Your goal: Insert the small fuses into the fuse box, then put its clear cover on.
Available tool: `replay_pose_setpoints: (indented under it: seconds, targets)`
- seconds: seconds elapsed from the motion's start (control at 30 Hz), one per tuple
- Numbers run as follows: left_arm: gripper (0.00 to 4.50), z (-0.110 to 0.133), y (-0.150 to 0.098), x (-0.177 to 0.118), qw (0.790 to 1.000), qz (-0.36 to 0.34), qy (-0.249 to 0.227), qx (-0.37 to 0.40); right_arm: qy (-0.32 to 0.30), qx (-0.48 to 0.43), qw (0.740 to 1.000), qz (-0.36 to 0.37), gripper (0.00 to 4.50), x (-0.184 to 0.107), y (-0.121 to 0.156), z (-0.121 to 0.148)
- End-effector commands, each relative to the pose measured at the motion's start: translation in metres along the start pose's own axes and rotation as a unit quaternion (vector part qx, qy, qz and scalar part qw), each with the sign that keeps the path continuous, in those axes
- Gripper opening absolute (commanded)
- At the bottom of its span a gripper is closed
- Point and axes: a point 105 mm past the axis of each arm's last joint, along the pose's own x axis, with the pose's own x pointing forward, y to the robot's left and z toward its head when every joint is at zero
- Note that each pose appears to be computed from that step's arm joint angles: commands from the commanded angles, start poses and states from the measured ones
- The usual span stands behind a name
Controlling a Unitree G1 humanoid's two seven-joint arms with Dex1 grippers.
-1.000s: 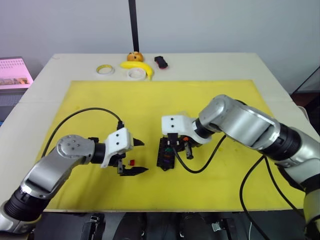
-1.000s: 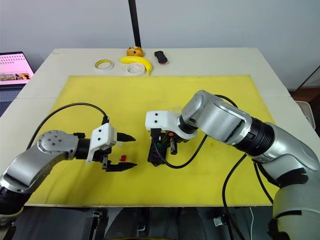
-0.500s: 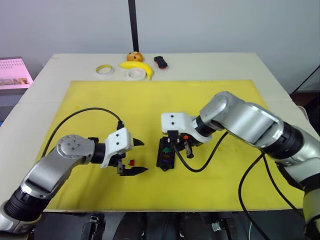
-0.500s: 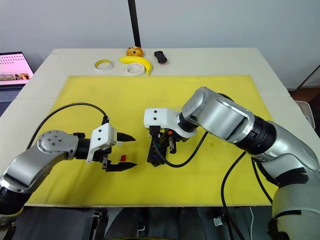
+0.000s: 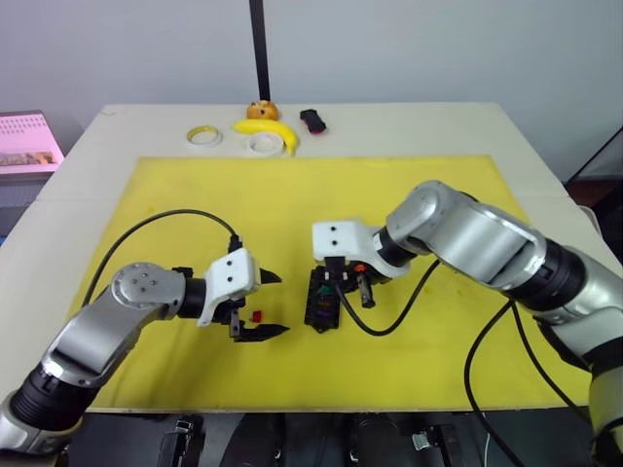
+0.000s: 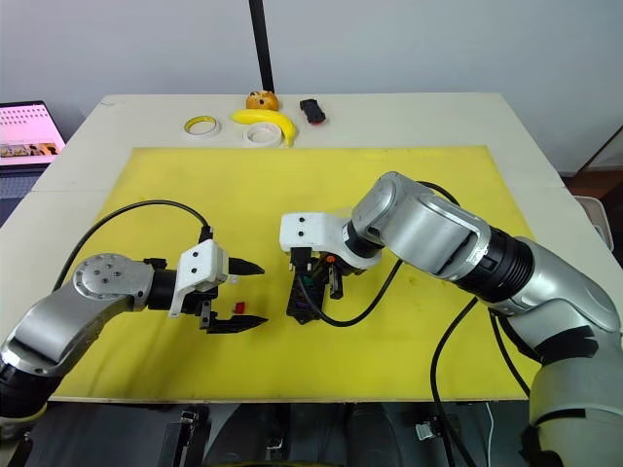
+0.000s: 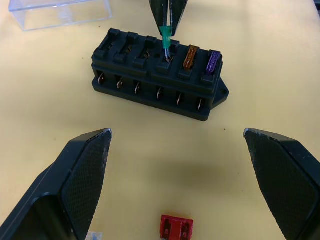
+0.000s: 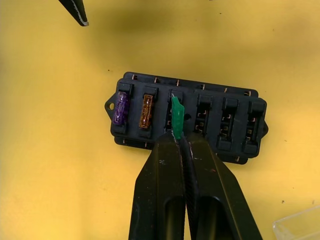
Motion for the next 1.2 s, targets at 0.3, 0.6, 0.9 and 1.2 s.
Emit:
replay_pose_setpoints:
  seconds: [0.3,0.6,0.9,1.2]
  targets:
    - [4.45,0.0091,-0.0025,0.0011,1.000,-0.001,-0.010,0.023,0.012,-0.012,1.000,-0.006,0.00,-0.0024,0.0010,-0.0033]
    - [4.45,0.0090,-0.0035,0.0010,1.000,0.000,-0.011,0.021,0.011,-0.016,1.000,-0.011,0.00,-0.0025,-0.0009,-0.0013]
    - [4.45,0.0095,-0.0029,0.0008,1.000,0.002,-0.011,0.022,0.012,-0.016,1.000,-0.003,0.00,-0.0004,0.0037,-0.0017]
    - [4.50,0.0091,-0.0030,0.0006,1.000,0.002,-0.011,0.022,-0.002,-0.016,1.000,-0.011,0.89,-0.0045,0.0001,0.0049]
